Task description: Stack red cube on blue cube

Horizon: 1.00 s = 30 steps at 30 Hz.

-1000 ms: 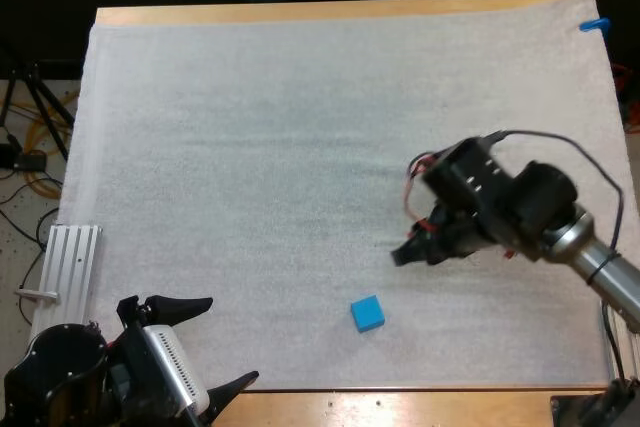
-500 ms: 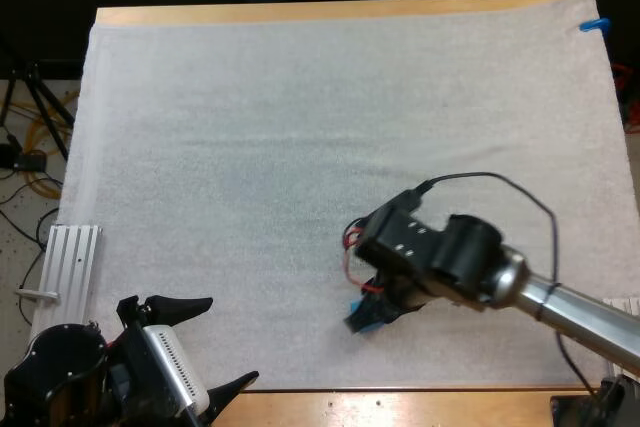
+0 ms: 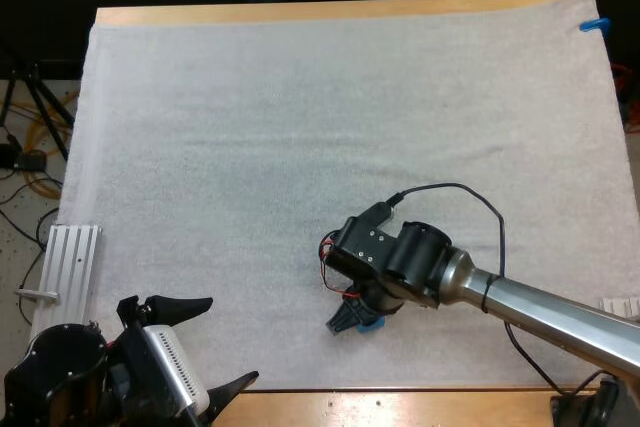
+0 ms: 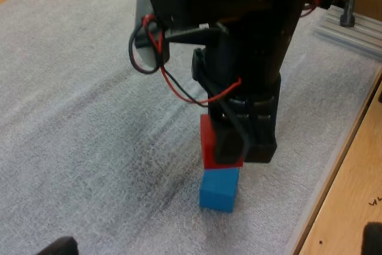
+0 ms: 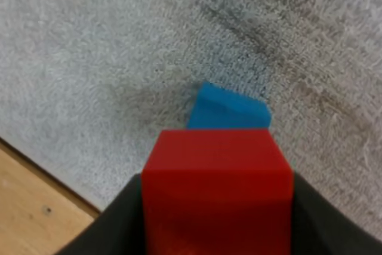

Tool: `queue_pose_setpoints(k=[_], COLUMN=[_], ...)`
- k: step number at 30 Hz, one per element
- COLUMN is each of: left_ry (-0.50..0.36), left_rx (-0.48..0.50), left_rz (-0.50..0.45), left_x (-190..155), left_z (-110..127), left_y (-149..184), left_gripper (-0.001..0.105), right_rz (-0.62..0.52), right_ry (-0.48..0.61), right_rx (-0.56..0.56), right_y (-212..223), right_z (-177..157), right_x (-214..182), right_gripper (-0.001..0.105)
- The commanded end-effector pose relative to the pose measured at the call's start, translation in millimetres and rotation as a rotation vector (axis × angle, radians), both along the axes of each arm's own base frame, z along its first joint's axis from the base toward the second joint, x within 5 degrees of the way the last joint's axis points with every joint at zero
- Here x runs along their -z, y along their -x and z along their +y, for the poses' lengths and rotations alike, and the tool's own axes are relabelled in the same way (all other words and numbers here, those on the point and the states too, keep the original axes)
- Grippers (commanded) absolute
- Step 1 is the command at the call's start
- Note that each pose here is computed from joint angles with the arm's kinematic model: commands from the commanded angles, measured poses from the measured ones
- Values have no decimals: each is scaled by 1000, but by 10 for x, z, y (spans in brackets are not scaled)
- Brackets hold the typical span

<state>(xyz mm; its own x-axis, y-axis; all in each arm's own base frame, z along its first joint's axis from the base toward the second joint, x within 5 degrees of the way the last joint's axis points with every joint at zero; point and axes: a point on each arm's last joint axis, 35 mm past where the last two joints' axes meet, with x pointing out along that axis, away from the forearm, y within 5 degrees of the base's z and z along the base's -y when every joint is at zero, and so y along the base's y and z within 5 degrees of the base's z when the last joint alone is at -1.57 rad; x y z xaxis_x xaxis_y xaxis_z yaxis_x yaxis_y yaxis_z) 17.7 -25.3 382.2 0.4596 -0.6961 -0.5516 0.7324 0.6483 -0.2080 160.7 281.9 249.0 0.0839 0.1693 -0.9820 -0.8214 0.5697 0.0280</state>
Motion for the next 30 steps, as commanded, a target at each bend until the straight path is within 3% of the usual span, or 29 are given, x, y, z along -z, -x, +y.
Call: queue_pose_setpoints(k=[1,30], left_ry=[8,8], left_rx=[12,12], left_rz=[-11,-11], left_x=[-19,-19], left_z=[-4,-4], left_y=[0,0], left_gripper=[87,87], right_rz=[-6,30], right_ry=[-14,-12], right_rx=[3,43], right_y=[1,8], right_z=[-2,3], right_x=[12,439], right_gripper=[9,9])
